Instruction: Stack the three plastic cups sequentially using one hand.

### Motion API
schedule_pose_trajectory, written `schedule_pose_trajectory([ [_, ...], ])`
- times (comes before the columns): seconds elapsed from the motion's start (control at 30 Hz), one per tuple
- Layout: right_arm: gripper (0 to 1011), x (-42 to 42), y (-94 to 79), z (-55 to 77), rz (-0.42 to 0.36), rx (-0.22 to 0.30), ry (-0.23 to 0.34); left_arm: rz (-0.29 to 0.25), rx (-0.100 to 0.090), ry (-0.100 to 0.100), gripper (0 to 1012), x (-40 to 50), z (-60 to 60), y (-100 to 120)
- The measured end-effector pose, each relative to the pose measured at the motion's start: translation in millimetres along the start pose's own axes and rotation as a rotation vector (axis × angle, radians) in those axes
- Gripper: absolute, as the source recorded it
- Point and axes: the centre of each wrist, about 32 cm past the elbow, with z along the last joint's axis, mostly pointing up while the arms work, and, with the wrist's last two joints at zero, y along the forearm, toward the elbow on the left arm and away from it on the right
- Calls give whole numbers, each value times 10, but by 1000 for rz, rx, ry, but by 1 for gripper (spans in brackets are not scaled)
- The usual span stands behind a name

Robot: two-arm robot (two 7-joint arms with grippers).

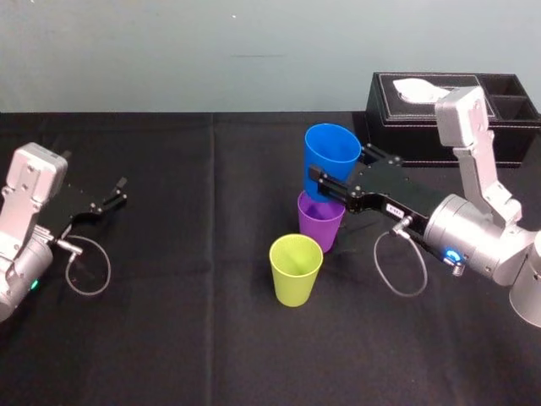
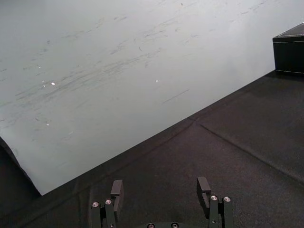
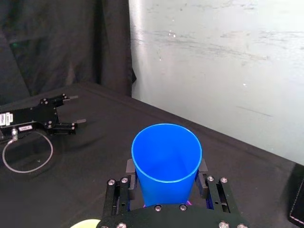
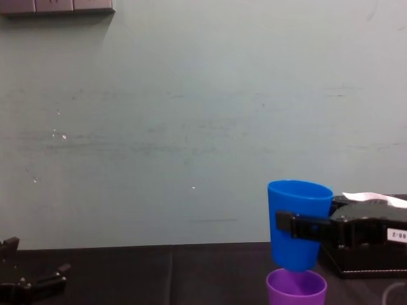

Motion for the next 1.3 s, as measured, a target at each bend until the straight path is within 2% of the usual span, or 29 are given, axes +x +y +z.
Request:
schedule_pose_trajectory([
  [0.3, 723, 14, 31, -96, 8, -3, -11, 0, 0, 0, 1011, 0, 0, 0],
  [0.77, 723, 50, 100, -174, 16, -11, -36, 0, 0, 0, 1011, 0, 0, 0],
  [1.3, 723, 87, 137, -290, 23, -21, -29, 0, 0, 0, 1011, 0, 0, 0],
])
